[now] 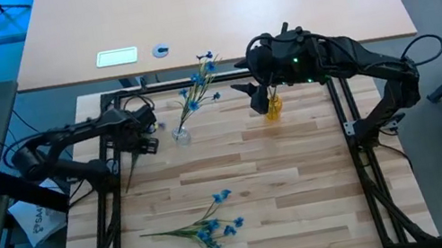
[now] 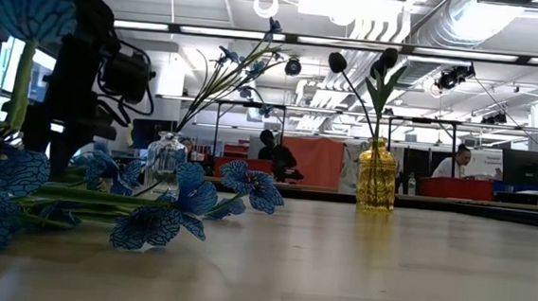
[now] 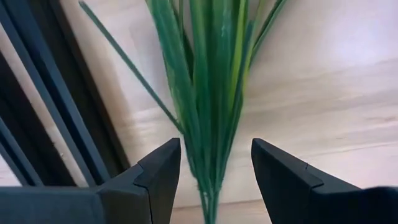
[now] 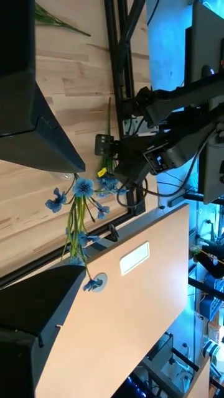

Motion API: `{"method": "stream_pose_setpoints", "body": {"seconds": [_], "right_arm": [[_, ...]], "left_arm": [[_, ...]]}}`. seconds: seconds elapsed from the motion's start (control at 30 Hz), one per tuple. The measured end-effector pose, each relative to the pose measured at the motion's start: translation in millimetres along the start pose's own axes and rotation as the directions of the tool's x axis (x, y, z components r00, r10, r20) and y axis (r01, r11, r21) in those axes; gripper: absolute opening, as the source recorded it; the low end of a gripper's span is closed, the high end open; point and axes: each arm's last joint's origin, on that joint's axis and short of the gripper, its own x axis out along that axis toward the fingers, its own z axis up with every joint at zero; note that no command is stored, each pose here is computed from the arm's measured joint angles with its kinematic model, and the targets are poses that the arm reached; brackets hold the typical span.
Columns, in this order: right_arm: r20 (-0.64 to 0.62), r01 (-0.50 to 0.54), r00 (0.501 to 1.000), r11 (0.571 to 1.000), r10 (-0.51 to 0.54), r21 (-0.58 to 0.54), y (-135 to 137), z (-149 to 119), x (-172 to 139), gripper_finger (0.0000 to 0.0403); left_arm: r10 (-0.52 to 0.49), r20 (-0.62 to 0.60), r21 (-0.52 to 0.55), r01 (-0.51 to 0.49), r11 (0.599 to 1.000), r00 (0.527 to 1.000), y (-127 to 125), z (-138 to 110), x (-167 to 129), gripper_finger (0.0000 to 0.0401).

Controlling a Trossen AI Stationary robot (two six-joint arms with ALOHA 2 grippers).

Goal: Sort flowers into vase by color
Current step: Put the top blue flowers into the transparent crystal vase

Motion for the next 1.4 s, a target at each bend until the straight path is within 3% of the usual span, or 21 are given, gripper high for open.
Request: {"method": "stream_pose_setpoints", "body": {"seconds": [0.77,1.23,1.4], "right_arm": [[-0.047,-0.006,0.999,1.0,0.007,0.015,0.3,-4.7,-0.1,0.0252],[-0.048,-0.052,0.997,0.998,0.054,0.034,1.7,-4.9,-0.1,0.0252],[-0.047,-0.052,0.997,0.998,0.054,0.038,1.7,-4.8,-0.2,0.0252]], "left_arm": [[-0.011,0.015,-0.003,0.011,1.0,1.0,-2.5,2.8,2.2,0.0186],[-0.019,-0.008,-0.054,0.018,0.998,1.0,0.8,-8.5,21.3,0.0185],[-0.053,-0.021,-0.032,0.052,0.998,0.998,-1.0,-8.3,21.5,0.013]]}}
